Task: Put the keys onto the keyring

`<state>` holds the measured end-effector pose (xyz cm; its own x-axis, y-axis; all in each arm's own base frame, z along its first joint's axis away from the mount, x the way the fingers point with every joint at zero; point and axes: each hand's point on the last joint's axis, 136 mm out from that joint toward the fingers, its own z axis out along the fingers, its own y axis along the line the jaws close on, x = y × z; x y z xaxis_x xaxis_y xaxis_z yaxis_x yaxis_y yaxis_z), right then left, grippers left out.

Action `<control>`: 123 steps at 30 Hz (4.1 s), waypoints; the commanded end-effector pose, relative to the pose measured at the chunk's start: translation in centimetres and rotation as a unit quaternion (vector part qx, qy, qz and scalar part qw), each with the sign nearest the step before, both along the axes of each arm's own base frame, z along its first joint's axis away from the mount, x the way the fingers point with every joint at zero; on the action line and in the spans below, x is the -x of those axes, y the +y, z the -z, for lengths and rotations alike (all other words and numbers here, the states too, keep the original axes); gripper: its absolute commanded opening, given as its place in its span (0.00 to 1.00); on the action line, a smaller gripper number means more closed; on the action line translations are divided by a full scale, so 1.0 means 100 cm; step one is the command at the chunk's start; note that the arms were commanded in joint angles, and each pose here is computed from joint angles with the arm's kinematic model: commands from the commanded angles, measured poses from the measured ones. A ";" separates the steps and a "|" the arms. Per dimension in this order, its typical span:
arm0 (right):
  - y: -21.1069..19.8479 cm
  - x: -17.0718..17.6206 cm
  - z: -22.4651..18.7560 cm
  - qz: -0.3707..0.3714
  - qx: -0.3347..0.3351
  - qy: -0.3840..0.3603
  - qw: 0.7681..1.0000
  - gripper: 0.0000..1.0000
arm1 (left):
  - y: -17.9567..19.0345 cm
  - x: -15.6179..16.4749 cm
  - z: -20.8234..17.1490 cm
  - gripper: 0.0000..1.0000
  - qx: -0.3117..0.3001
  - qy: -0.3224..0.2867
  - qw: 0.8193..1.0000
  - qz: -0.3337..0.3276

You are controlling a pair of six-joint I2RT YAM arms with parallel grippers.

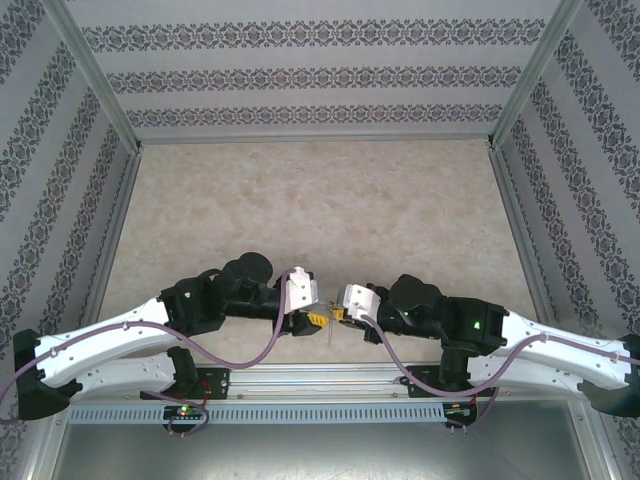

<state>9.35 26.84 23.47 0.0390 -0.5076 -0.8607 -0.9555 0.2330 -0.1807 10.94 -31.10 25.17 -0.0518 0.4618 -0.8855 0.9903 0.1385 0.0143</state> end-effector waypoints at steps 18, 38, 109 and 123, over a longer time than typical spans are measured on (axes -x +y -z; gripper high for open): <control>0.008 0.006 -0.016 -0.028 -0.012 -0.003 1.000 0.00 | -0.009 0.005 -0.006 0.21 0.007 -0.012 1.000 0.022; -0.011 0.003 -0.022 0.001 -0.052 -0.019 0.998 0.25 | -0.006 0.013 -0.025 0.00 0.059 -0.017 0.998 0.032; 0.000 0.025 -0.053 -0.032 -0.134 -0.083 0.987 0.27 | -0.006 0.026 -0.044 0.00 0.154 0.003 0.987 0.048; 0.003 0.021 -0.049 -0.027 -0.138 -0.073 0.987 0.24 | -0.008 0.029 -0.045 0.00 0.158 0.005 0.986 0.059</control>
<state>7.13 26.92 27.99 0.2098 -0.2713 -0.9394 -0.9316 0.2362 -0.2763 8.79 -31.57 27.89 -0.0736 0.2374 -0.9686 0.9961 0.0639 -0.0601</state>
